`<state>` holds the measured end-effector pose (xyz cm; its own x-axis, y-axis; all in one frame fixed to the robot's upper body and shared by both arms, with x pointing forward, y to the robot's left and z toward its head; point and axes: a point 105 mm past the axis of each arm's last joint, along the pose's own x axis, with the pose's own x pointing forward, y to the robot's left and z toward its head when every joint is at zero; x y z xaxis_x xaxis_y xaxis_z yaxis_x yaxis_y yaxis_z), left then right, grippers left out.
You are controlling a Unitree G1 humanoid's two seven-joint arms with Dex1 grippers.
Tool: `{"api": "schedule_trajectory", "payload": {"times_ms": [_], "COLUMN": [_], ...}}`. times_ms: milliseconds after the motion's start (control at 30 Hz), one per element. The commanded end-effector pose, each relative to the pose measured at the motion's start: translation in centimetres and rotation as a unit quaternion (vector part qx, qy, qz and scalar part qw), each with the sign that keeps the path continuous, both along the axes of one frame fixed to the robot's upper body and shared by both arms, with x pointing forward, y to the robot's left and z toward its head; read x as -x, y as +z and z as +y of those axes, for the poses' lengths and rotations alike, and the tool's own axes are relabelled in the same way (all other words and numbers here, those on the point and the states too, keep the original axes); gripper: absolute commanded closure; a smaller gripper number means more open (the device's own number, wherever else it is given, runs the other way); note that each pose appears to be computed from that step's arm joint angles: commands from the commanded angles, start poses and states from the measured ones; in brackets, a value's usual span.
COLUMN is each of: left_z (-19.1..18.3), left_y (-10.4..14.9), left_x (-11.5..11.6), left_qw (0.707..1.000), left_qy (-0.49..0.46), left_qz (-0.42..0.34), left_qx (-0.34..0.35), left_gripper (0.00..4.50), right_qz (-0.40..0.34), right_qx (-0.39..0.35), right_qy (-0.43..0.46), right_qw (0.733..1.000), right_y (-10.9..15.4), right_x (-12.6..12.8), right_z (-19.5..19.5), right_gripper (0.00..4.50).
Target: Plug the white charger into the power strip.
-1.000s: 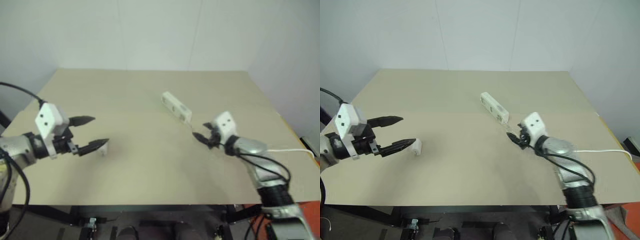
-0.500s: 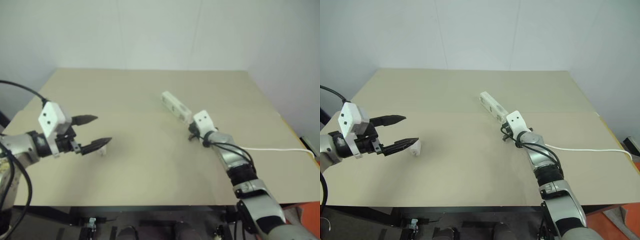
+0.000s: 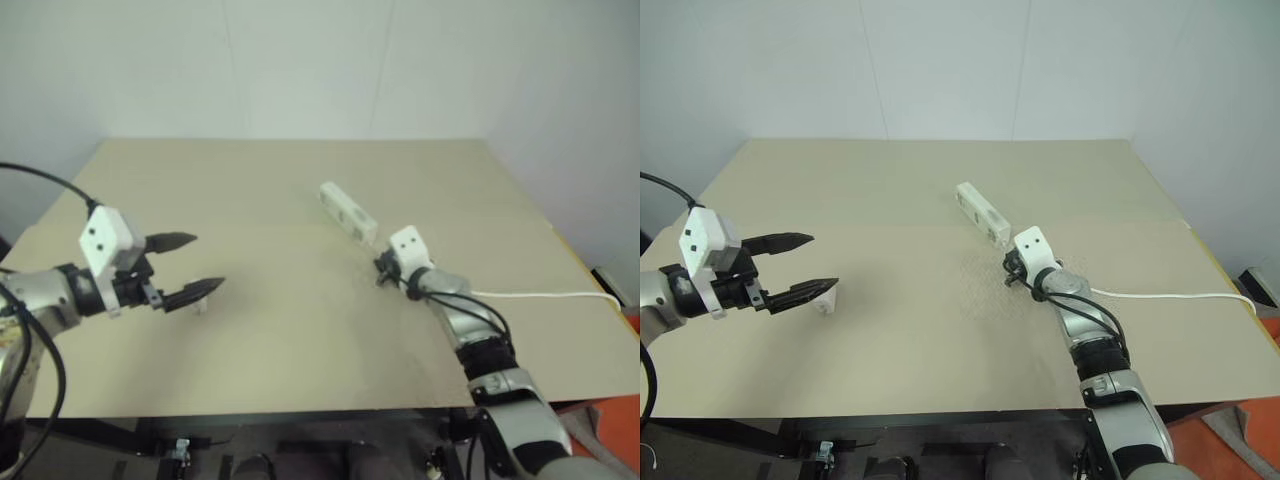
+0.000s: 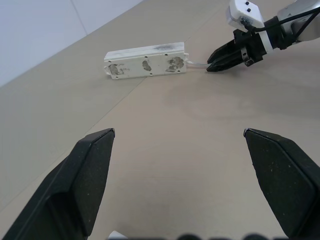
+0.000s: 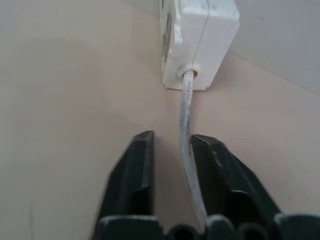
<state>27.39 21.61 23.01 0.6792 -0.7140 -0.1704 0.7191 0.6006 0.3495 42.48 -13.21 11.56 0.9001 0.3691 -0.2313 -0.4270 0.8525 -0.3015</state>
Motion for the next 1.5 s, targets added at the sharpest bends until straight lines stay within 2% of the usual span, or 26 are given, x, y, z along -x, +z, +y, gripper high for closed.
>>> {"api": "schedule_trajectory", "payload": {"times_ms": [33, 133, 233, 333, 500, 533, 567, 633, 667, 700, 767, 867, 967, 1100, 1133, 1200, 1300, 1400, 1500], "left_z": [-0.3, -0.3, -0.4, -0.5, -0.6, -0.7, -0.7, -0.8, -0.8, -0.9, -0.9, -1.0, -1.0, -1.1, -1.1, -1.1, -1.1, -1.1, -1.1], "left_y": [0.6, 0.5, 0.5, 0.4, 0.4, 0.4, 0.3, 0.3, 0.3, 0.3, 0.2, 0.1, 0.1, 0.1, 0.1, 0.1, 0.1, 0.2, 0.3], "left_x": [0.2, 0.3, 0.3, 0.2, 0.3, 0.3, 0.3, 0.3, 0.3, 0.3, 0.2, 0.1, 0.0, 0.0, 0.1, 0.1, 0.2, 0.2, 0.2], "left_qw": [1.000, 1.000, 1.000, 1.000, 1.000, 1.000, 1.000, 1.000, 1.000, 1.000, 1.000, 1.000, 0.999, 0.999, 0.999, 0.999, 0.999, 0.999, 0.999], "left_qy": [-0.012, -0.013, -0.014, -0.016, -0.019, -0.019, -0.019, -0.020, -0.020, -0.021, -0.022, -0.027, -0.029, -0.031, -0.031, -0.031, -0.030, -0.029, -0.028], "left_qz": [-0.017, -0.016, -0.016, -0.015, -0.015, -0.015, -0.015, -0.015, -0.015, -0.015, -0.015, -0.012, -0.012, -0.011, -0.011, -0.011, -0.012, -0.013, -0.015], "left_qx": [0.000, 0.001, 0.002, 0.002, 0.003, 0.004, 0.004, 0.005, 0.006, 0.007, 0.008, 0.008, 0.008, 0.008, 0.009, 0.009, 0.010, 0.009, 0.009], "left_gripper": [0.00, 0.00, 0.00, 0.00, 0.00, 0.00, 0.00, 0.00, 0.00, 0.00, 0.00, 0.00, 0.00, 0.00, 0.00, 0.00, 0.00, 0.00, 0.00], "right_qz": [-0.040, -0.031, 0.014, 0.039, 0.036, 0.036, 0.034, 0.017, -0.049, -0.119, -0.211, -0.301, -0.313, -0.273, -0.252, -0.230, -0.222, -0.218, -0.185], "right_qx": [0.001, 0.002, -0.005, -0.030, -0.051, -0.051, -0.048, -0.040, -0.007, 0.029, 0.070, 0.090, 0.134, 0.208, 0.235, 0.271, 0.294, 0.276, 0.200], "right_qy": [-0.014, -0.024, -0.032, -0.026, -0.007, -0.006, -0.003, 0.014, 0.041, 0.072, 0.118, 0.227, 0.334, 0.420, 0.432, 0.436, 0.429, 0.422, 0.428], "right_qw": [0.999, 0.999, 0.999, 0.998, 0.998, 0.998, 0.998, 0.999, 0.998, 0.990, 0.968, 0.922, 0.879, 0.840, 0.833, 0.827, 0.825, 0.836, 0.862], "right_y": [1.5, 1.0, -0.3, -0.6, 0.2, 0.2, 0.2, 0.5, 1.8, 3.0, 4.6, 5.4, 3.7, 0.5, -0.4, -1.3, -1.4, -0.6, 0.8], "right_x": [-0.8, -1.2, -1.5, -1.8, -1.8, -1.7, -1.6, -1.3, -0.9, -0.1, 1.4, 5.2, 8.4, 10.2, 10.1, 9.7, 8.9, 8.7, 9.4], "right_z": [-0.3, -0.2, 0.0, 0.6, 1.3, 1.2, 1.2, 1.3, 1.5, 2.0, 2.9, 4.0, 4.1, 2.6, 1.9, 1.0, 0.3, -0.5, -1.1], "right_gripper": [1.57, 0.55, 0.55, 1.27, 3.00, 3.22, 3.67, 4.23, 4.48, 4.48, 4.48, 4.48, 4.48, 4.48, 3.76, 3.24, 2.20, 1.07, 0.05]}}
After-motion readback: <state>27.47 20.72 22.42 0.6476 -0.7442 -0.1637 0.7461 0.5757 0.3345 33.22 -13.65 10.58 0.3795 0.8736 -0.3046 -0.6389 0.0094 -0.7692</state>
